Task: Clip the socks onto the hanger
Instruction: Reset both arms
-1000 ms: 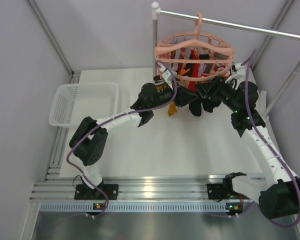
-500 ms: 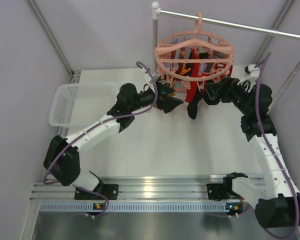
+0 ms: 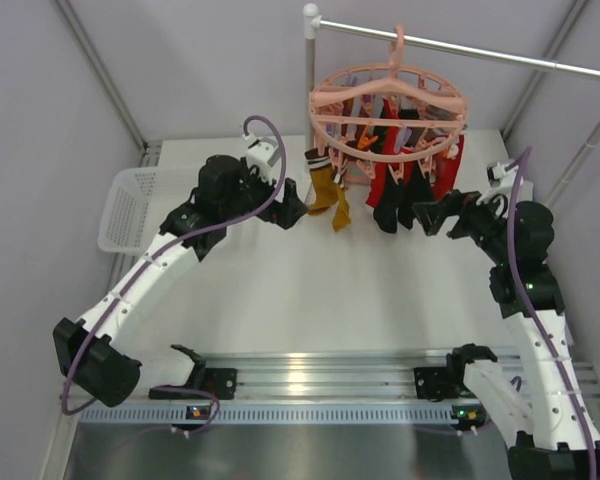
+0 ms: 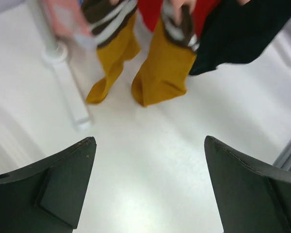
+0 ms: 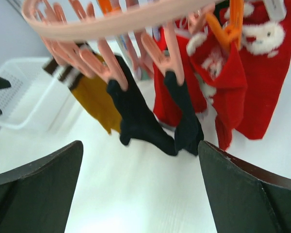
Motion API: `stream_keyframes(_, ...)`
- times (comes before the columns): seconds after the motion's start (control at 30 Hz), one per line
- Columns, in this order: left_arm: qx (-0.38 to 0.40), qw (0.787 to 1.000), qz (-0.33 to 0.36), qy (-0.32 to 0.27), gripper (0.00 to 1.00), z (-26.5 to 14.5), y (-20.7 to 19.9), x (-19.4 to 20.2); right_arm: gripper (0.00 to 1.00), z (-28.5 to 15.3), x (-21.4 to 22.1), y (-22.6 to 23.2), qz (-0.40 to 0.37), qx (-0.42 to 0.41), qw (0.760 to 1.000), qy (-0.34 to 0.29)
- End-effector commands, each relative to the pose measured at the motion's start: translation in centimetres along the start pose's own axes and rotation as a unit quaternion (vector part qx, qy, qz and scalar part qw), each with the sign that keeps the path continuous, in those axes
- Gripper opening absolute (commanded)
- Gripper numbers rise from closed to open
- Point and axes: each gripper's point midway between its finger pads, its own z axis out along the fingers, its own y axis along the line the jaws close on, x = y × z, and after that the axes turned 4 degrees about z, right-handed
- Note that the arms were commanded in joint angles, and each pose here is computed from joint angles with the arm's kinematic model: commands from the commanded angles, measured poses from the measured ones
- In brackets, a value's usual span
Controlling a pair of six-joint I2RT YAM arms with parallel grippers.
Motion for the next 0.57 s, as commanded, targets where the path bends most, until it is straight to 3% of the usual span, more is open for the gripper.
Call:
stream_keyframes(0.0, -0.048, 0.994, -0.002, 0.094, 0.98, -2.5, 2.4, 5.4, 1.00, -0.8, 2.6, -1.0, -0.032, 0.005, 0.999, 0.030)
stream_keyframes(0.23, -0.073, 0.990, 0.009, 0.119, 0.98, -4.4, 3.1, 9.7, 1.00, -2.0, 7.5, -1.9, -0.052, -0.002, 0.996, 0.073)
stream_keyframes(0.53, -0.097, 0.987, -0.010, 0.124, 0.98, -6.0, 4.6, 11.2, 1.00, -3.1, 8.5, -1.5, -0.061, -0.013, 0.995, 0.080)
